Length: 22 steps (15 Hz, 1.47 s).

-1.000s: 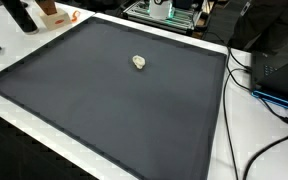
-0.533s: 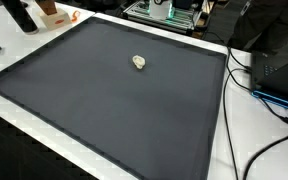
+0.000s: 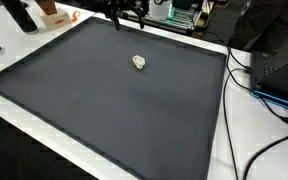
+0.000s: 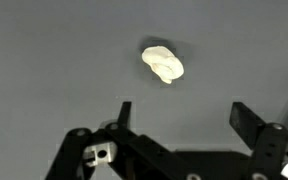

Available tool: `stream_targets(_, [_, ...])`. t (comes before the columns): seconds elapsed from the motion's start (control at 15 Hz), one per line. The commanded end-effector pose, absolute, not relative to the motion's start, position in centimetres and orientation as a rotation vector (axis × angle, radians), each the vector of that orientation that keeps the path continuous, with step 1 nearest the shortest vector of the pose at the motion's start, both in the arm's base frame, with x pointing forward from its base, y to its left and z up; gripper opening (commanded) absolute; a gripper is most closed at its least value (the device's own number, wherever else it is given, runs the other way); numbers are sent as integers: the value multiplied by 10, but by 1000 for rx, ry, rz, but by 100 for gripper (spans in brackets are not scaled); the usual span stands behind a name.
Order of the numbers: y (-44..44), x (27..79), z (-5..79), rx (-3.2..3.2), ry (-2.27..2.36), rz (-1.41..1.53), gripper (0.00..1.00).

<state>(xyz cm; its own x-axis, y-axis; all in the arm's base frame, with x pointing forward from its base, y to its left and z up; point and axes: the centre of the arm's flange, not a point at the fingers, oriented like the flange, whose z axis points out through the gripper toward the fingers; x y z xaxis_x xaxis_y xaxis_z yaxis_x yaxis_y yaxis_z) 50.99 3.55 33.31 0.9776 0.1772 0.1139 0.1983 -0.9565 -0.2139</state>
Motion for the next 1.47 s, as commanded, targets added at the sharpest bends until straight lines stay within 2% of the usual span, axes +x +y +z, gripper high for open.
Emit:
stream_targets(0.0, [46, 530, 303, -2914, -227, -118, 100])
stream_targets(0.93, [79, 547, 271, -3190, 42, -54, 100])
stream_targets(1.4, [128, 546, 278, -3340, -83, -11, 100])
